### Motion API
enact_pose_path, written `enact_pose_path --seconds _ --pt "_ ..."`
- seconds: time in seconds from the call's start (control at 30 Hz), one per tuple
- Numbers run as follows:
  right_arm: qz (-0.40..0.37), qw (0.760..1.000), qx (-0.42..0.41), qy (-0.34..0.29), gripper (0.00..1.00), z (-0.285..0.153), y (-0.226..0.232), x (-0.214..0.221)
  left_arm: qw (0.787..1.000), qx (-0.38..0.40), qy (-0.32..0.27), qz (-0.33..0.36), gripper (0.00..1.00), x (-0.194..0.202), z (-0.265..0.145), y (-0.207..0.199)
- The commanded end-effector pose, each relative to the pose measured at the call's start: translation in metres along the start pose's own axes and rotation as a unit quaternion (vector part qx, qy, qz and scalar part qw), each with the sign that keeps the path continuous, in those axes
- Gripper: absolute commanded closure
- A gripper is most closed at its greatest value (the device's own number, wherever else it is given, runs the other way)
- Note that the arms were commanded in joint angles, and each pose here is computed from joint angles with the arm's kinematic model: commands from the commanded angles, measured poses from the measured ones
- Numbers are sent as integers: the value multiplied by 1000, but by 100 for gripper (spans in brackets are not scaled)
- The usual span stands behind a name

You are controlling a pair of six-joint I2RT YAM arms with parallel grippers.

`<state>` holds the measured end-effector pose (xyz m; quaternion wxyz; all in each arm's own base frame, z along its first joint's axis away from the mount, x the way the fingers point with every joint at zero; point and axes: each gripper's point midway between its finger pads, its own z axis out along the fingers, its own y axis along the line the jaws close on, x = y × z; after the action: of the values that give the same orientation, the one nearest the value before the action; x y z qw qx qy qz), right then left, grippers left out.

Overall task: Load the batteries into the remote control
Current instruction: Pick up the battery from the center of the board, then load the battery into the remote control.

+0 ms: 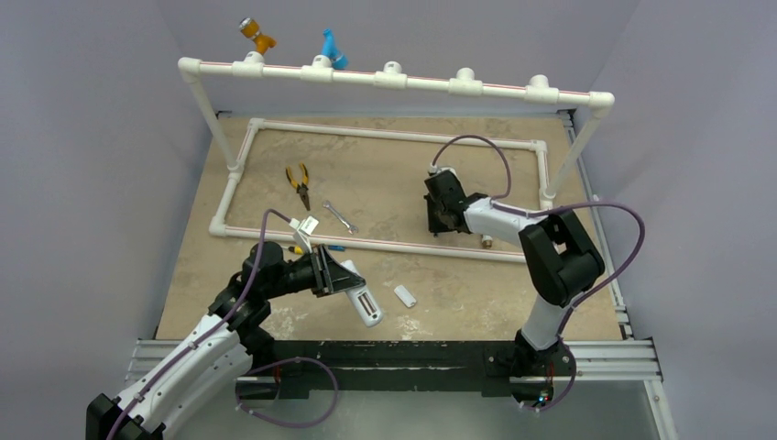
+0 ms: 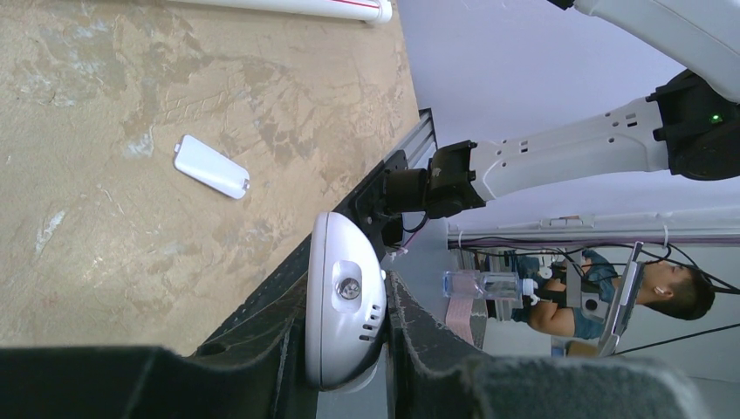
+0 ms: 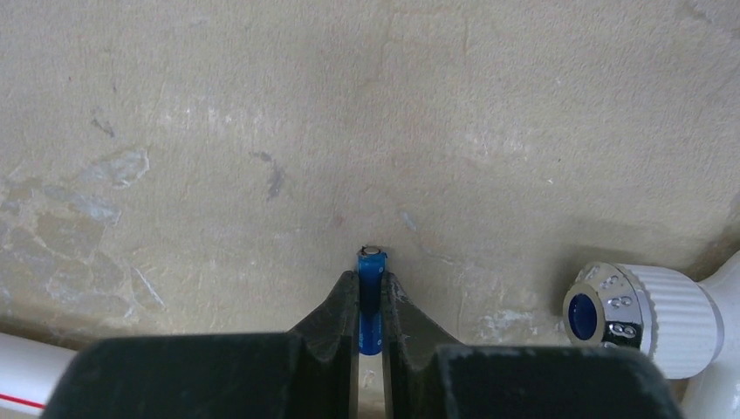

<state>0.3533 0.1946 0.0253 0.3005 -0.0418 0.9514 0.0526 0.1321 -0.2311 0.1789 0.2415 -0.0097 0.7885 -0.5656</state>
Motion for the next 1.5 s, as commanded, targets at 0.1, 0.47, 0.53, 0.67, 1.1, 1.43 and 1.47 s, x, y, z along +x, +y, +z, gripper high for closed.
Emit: enact_pose_path --seconds 0.1,0.47,0.53,0.67,1.1,1.43,1.47 --pt "-16 998 -26 -51 100 -35 1 -20 999 28 -18 21 100 -10 -2 -19" --pt "-46 971 -118 -203 100 -135 14 -68 987 115 -49 99 100 -19 -15 -61" --pt "-39 960 -155 -231 100 -156 20 -67 979 146 -61 124 100 -20 -23 -75" --pt "-45 922 -262 -282 100 -206 39 -50 967 173 -79 170 100 -17 -37 -88" --pt "-74 727 -576 -367 100 -357 85 14 940 229 -90 237 100 -9 -54 -110" --pt "-162 616 -660 -397 100 -407 84 58 943 219 -83 235 100 -9 -51 -105" --pt "-171 610 -665 -396 100 -409 85 61 943 220 -83 237 100 -9 -51 -106"
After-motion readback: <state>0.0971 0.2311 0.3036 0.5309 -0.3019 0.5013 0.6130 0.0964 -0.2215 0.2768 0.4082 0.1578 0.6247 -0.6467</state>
